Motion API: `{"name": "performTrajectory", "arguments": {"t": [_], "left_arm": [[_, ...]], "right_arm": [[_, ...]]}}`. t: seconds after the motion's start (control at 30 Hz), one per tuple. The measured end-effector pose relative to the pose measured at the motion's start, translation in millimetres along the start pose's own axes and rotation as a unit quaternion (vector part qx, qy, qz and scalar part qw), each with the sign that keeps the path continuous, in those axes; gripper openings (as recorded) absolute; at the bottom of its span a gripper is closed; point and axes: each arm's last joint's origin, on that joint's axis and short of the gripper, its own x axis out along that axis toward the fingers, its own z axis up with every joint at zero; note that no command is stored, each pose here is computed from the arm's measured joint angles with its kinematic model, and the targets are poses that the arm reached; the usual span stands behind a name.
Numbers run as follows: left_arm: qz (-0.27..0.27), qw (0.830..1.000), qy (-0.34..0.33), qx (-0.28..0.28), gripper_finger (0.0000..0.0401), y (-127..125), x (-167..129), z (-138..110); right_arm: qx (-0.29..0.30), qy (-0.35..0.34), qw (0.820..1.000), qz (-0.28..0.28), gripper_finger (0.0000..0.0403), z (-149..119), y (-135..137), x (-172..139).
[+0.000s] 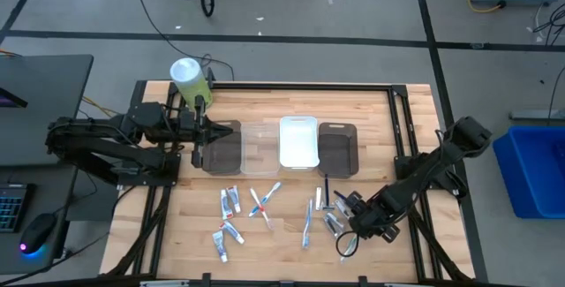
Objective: Pick & Place Travel size toiletries
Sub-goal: Put the green toothbrush into the transparent bin
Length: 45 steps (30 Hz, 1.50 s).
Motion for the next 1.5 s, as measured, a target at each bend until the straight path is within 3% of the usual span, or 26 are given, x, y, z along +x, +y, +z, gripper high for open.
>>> {"name": "performTrajectory", "arguments": {"t": [0.4,0.9,1.5], "left_arm": [[-0.01,1.0,-0.001,-0.004,0.0006,-0.6,0.0,0.0],[-0.009,1.0,-0.001,-0.005,0.0022,-0.5,0.0,0.0],[-0.009,1.0,-0.001,-0.004,0.0022,-0.5,0.0,0.0]], "right_arm": [[-0.018,0.03,0.999,-0.014,0.0205,3.6,2.9,15.7],[-0.023,0.019,1.0,0.002,0.0098,3.1,6.5,12.7],[-0.003,0.009,0.998,0.059,0.009,6.1,9.8,9.2]]}}
